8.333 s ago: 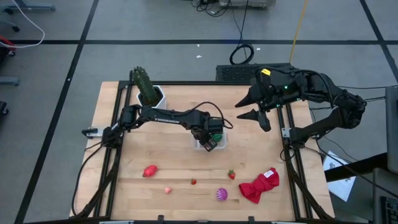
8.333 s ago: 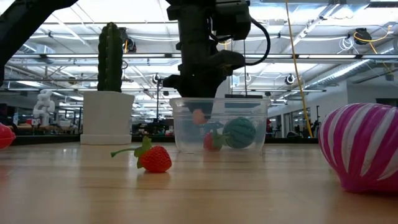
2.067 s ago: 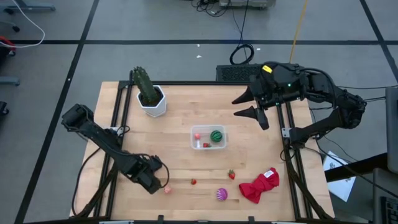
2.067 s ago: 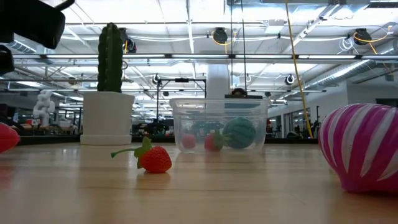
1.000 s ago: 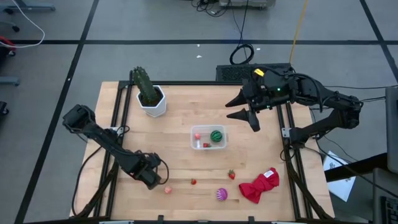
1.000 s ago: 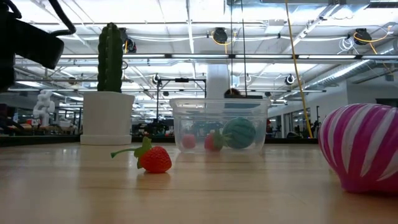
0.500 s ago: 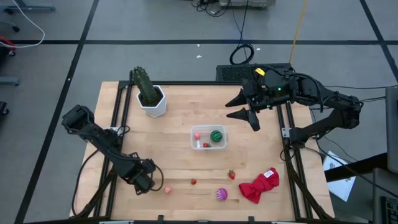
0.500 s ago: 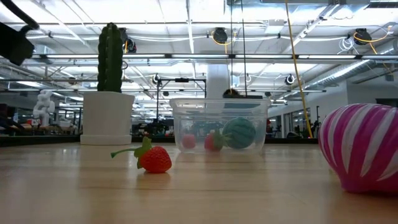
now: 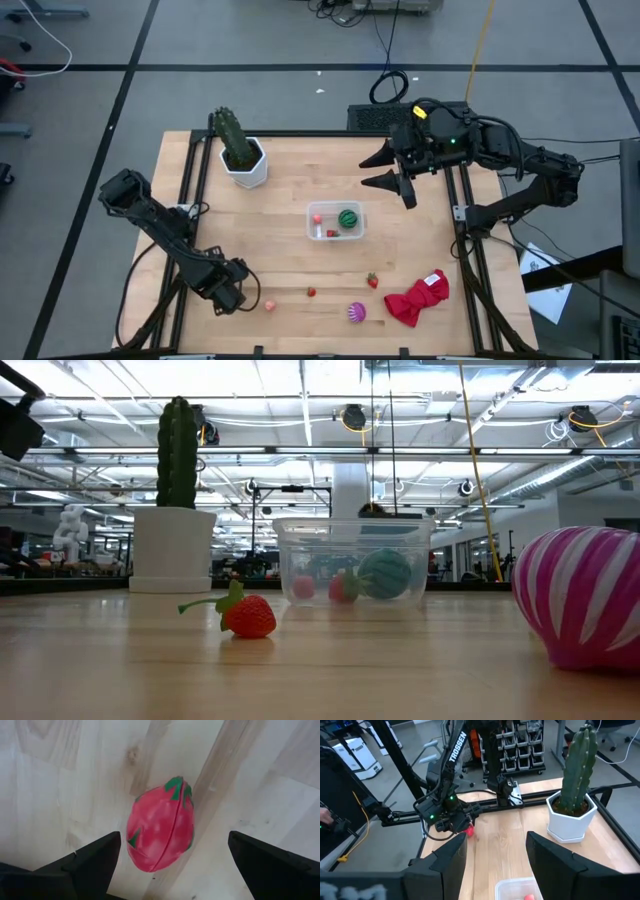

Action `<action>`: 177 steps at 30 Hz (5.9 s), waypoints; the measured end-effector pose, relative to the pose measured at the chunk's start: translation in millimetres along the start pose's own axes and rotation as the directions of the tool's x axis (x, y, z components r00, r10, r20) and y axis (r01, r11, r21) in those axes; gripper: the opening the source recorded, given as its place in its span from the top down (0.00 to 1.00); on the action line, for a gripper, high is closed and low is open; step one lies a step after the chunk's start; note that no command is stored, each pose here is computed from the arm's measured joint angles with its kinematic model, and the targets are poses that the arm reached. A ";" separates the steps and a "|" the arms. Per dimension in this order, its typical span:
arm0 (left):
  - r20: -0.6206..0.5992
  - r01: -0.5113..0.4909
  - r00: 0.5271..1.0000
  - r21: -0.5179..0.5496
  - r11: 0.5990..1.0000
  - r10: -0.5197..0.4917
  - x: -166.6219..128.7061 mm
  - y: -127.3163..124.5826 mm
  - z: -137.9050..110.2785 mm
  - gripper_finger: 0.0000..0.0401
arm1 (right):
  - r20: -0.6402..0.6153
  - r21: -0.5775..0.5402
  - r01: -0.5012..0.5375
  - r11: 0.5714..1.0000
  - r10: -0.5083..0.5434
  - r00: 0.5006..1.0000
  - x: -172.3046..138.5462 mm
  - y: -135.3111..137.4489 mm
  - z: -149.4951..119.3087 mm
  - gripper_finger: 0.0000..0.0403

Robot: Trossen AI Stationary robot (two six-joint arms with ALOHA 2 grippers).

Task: Pick and placing Produce into tupperware
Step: Put the dragon fruit into the transparent bin

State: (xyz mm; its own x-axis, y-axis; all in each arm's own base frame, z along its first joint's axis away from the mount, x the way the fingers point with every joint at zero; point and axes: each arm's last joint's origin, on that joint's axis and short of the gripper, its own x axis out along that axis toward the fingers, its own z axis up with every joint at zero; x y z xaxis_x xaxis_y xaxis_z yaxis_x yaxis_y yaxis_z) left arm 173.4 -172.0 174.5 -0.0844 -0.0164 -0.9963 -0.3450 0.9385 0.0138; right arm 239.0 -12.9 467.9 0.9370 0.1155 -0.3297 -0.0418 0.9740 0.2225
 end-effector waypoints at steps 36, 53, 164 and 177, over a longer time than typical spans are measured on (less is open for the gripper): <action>-0.009 -0.001 1.000 0.013 1.000 0.001 0.1 0.1 -0.7 0.06 | 0.000 0.000 0.000 1.000 0.000 1.000 0.0 0.0 0.0 0.51; -0.001 -0.005 1.000 0.027 1.000 0.005 0.1 0.3 -0.3 0.06 | 0.000 0.000 0.000 1.000 0.000 1.000 0.0 0.0 0.0 0.51; 0.403 0.289 0.885 -0.088 0.953 -0.231 -114.3 46.7 138.1 0.40 | 0.028 -0.005 -0.006 1.000 0.006 1.000 0.0 0.5 2.7 0.51; 0.469 0.252 0.852 0.025 0.968 -0.234 -156.0 65.1 203.4 0.35 | 0.025 -0.009 -0.005 1.000 0.005 1.000 -21.2 4.2 0.6 0.51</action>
State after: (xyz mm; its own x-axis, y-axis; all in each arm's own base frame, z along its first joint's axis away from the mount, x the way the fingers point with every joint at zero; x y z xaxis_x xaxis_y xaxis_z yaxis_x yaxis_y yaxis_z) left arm 354.2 -38.2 313.5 0.4467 -0.0716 -0.8918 -0.3318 0.9125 -0.2394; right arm 219.2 -11.4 476.4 0.9451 0.1153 -0.3059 -0.0490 0.9752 0.2160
